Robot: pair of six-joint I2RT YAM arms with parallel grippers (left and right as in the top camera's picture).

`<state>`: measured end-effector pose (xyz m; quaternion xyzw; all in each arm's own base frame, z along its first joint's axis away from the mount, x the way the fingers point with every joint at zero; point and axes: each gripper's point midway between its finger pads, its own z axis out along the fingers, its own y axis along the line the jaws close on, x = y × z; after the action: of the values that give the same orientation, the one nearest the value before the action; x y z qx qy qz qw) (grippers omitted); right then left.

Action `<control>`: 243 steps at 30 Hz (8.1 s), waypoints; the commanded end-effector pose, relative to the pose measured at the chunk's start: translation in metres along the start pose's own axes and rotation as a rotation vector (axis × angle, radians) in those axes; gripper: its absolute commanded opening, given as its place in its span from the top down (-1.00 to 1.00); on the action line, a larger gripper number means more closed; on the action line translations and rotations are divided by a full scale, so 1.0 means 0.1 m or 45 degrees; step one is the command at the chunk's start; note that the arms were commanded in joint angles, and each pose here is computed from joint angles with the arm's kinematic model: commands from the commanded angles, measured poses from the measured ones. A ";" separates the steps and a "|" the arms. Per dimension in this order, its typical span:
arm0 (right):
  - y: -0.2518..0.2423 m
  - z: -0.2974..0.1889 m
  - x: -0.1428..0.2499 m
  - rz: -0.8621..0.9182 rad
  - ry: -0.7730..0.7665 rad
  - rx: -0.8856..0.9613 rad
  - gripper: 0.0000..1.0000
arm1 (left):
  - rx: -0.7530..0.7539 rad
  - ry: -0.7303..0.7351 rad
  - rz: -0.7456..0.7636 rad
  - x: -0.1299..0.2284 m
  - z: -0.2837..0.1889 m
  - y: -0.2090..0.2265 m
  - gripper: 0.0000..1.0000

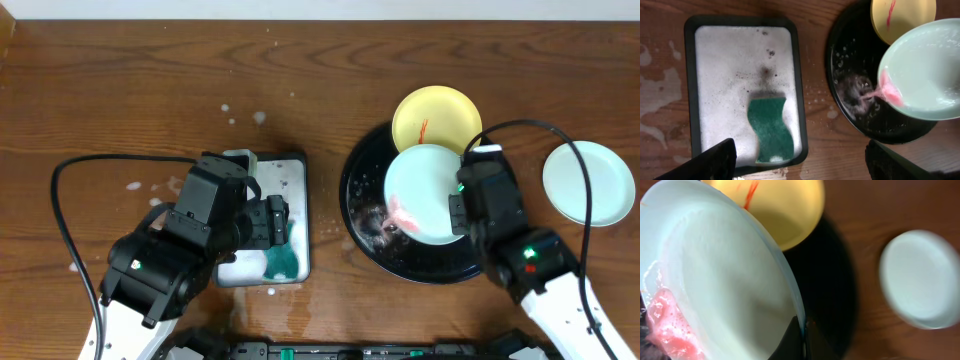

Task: Clean dirty plates on tray and stack at the side
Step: 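Lift the pale green plate with the right gripper and stack it right of the tray, then grasp the yellow plate rim with the right gripper and drag it to tray center, then grasp the green sponge with the left gripper and carry it to the yellow plate, then scrub the yellow plate with the sponge in the left gripper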

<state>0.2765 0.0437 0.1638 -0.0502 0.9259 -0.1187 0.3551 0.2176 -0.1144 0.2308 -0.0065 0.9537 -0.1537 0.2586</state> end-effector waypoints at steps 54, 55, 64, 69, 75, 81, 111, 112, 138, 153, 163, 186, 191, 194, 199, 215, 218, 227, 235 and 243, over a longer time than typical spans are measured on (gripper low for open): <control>0.33 -0.98 -0.44 -0.618 -0.567 0.501 0.98 | -0.006 0.003 0.012 -0.01 0.00 0.01 -0.67; 0.33 -0.98 -0.45 -0.603 -0.570 0.498 0.98 | -0.006 0.003 0.012 -0.01 0.00 0.01 -0.67; 0.38 -0.80 -0.38 -0.410 -0.503 0.335 0.98 | -0.006 0.003 0.012 -0.01 0.00 0.01 -0.68; 0.54 -0.31 -0.11 -0.053 -0.171 -0.080 0.98 | -0.006 0.002 0.012 -0.01 0.00 0.01 -0.68; 0.20 0.04 -0.02 0.418 0.097 -0.386 0.98 | -0.006 0.002 0.012 -0.01 0.00 0.01 -0.68; -0.95 0.36 0.15 0.964 0.123 -0.271 0.98 | -0.006 0.003 0.012 -0.01 0.00 0.01 -0.68; -1.75 1.18 -0.17 1.102 -0.131 -0.445 0.26 | -0.006 0.003 0.012 -0.01 0.00 0.01 -0.68; -1.55 1.16 -0.25 1.023 -0.122 -0.497 0.21 | -0.006 0.003 0.012 -0.01 0.00 0.01 -0.68; -0.05 2.14 -0.04 0.395 0.138 -0.382 0.98 | -0.006 0.002 0.012 -0.01 0.00 0.01 -0.68; -0.10 0.97 0.22 0.667 0.428 -0.385 0.98 | -0.006 0.003 0.012 -0.01 0.00 0.01 -0.68; 0.19 0.89 0.98 0.859 0.740 -0.311 0.49 | -0.011 0.054 0.006 0.08 0.00 0.03 -0.68; 0.12 0.32 0.55 0.400 0.529 -0.525 0.32 | -0.375 0.625 -0.295 1.17 1.86 0.66 0.18; -0.05 0.43 0.64 0.420 0.569 -0.370 0.29 | -0.397 0.671 -0.272 1.25 2.01 0.72 0.85; -0.05 0.50 0.63 0.427 0.572 -0.362 0.29 | -0.363 0.650 -0.215 1.14 1.94 0.66 0.85; -0.04 0.69 0.64 0.428 0.586 -0.344 0.29 | -0.292 0.566 -0.134 0.83 1.70 0.51 0.85; 0.30 1.25 0.87 0.373 0.716 -0.584 0.55 | 0.249 0.352 -0.082 0.21 1.26 -0.40 0.85; 0.39 1.31 0.88 0.374 0.718 -0.645 0.94 | 0.342 0.283 -0.070 0.09 1.28 -0.62 0.86; 0.49 1.28 0.92 0.337 0.741 -0.661 0.97 | 0.562 0.234 0.099 0.21 1.64 -1.48 0.85; 0.62 1.20 0.98 0.263 0.777 -0.677 0.98 | 0.573 0.340 0.045 0.49 2.30 -1.83 0.85; 0.66 1.18 1.02 0.225 0.799 -0.656 0.97 | 0.222 0.489 0.078 0.76 2.85 -1.40 0.85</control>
<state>0.2850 0.0647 0.0016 -0.0071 0.9882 0.1429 0.0540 0.2721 -0.3521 0.0201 0.0823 0.9524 -0.2866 0.0627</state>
